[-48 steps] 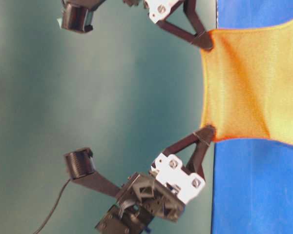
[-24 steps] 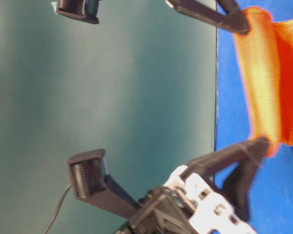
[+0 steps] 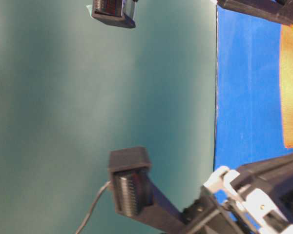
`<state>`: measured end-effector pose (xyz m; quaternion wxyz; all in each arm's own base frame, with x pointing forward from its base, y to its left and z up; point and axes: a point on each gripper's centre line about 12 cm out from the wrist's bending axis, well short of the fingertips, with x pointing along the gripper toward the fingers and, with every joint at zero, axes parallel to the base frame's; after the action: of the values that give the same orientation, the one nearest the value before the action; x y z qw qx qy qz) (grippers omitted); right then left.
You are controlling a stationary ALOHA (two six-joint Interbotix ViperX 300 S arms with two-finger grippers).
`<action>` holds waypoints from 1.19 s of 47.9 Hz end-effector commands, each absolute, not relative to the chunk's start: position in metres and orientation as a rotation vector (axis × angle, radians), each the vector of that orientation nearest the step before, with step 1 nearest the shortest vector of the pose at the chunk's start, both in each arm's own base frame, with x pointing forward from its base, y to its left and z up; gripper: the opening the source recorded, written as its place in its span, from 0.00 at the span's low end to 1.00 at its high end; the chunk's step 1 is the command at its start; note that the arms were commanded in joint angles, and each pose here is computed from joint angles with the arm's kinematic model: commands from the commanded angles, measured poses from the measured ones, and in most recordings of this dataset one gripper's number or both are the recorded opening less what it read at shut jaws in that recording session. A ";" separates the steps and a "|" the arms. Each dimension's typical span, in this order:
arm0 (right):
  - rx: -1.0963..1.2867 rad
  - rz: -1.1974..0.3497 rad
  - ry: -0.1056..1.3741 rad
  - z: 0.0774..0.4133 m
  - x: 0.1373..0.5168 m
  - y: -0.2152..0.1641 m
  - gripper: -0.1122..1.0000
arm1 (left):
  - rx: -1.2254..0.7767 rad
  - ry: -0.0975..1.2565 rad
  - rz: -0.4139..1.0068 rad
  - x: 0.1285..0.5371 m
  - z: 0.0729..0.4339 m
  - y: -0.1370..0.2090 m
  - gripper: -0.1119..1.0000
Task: Fold the orange towel.
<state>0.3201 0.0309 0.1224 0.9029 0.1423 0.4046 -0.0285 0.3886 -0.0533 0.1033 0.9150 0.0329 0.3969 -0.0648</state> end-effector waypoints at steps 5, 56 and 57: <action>0.294 -0.026 0.809 0.127 0.324 0.040 0.13 | 0.045 0.793 -0.140 0.391 0.112 -0.062 0.12; 0.243 -0.078 0.777 0.190 0.304 0.030 0.63 | 0.026 0.714 -0.131 0.357 0.183 -0.052 0.82; 0.240 -0.081 0.771 0.194 0.301 0.029 0.63 | 0.026 0.709 -0.129 0.354 0.185 -0.051 0.82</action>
<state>0.3077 0.0308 0.1720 0.9093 0.1222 0.3958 -0.0402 0.3597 -0.0537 0.1615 0.9253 0.0157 0.3733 -0.0649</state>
